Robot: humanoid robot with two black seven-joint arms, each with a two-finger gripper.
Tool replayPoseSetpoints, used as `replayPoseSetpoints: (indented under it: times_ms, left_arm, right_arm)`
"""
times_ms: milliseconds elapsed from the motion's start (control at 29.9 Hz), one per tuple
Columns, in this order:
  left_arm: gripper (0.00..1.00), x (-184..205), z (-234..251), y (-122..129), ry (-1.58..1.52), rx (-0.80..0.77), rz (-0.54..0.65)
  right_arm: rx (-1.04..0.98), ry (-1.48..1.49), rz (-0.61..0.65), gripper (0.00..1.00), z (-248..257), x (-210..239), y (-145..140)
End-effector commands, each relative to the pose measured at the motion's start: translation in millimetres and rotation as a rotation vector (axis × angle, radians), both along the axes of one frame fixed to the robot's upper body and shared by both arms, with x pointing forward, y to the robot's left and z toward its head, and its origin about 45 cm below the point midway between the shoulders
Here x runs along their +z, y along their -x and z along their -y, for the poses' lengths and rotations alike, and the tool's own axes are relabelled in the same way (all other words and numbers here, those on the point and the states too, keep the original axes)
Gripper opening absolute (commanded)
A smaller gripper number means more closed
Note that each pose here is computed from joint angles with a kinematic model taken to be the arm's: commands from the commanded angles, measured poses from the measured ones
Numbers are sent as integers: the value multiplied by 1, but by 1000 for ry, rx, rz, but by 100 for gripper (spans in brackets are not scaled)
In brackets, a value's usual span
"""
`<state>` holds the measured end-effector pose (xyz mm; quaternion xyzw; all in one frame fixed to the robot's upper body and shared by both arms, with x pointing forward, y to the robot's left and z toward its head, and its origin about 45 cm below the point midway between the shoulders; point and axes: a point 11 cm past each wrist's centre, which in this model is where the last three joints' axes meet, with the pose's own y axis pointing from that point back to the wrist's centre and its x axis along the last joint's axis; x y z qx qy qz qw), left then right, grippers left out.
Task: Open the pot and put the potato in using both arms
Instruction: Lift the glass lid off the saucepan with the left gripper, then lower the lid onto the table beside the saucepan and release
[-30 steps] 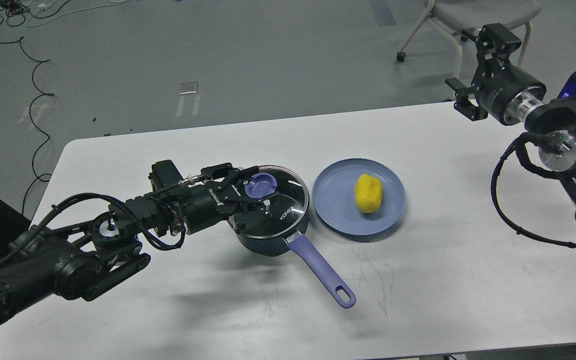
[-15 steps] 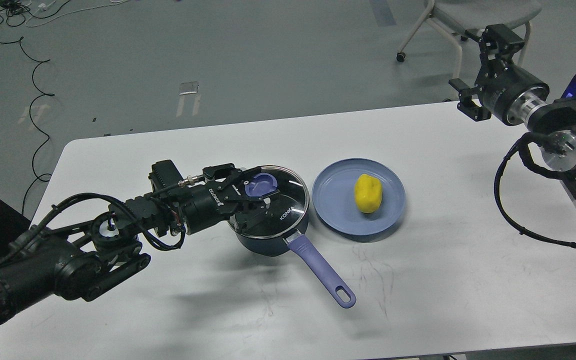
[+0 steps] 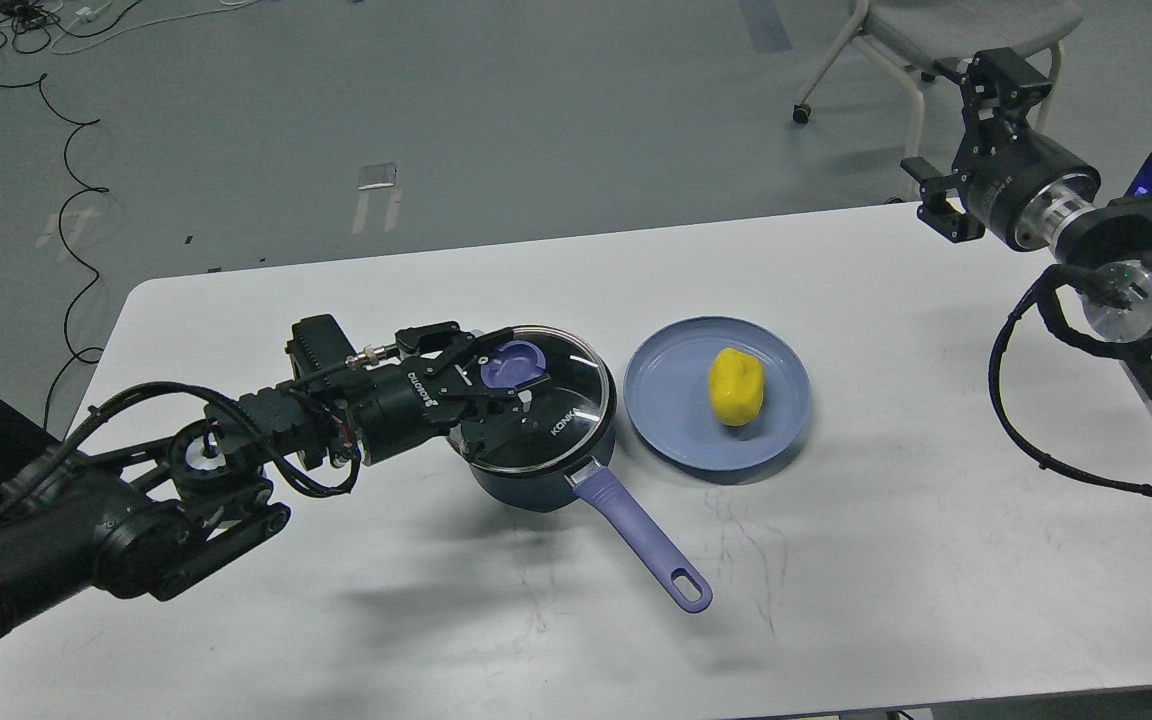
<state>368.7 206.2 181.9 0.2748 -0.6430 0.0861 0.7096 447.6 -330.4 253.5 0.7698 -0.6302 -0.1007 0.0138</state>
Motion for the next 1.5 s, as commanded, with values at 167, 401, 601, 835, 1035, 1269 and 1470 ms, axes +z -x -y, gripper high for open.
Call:
replayPoseSetpoints:
  times_ms: [167, 401, 601, 835, 1035, 1269, 1470]
  left_arm:
    - [45, 30, -14, -17, 0, 30, 55]
    - [45, 34, -55, -19, -34, 114, 55]
    - [44, 49, -104, -23, -39, 237, 57]
    - [44, 38, -154, -7, -81, 344, 17]
    - [44, 7, -171, 17, -106, 381, -57]
    - [45, -13, -188, 30, -115, 416, -38]
    - [46, -30, -199, 46, -119, 453, -82]
  right_arm:
    - [0, 0, 0, 100, 0, 0, 0]
    - [7, 3, -3, 100, -3, -1, 0]
    - [13, 7, 0, 100, -5, 0, -1]
    - [13, 8, 1, 100, -5, 1, -2]
    - [23, 12, -3, 100, -9, -1, -1]
    - [29, 15, -5, 100, -11, -1, -2]
    - [27, 17, -5, 100, -9, -1, -2]
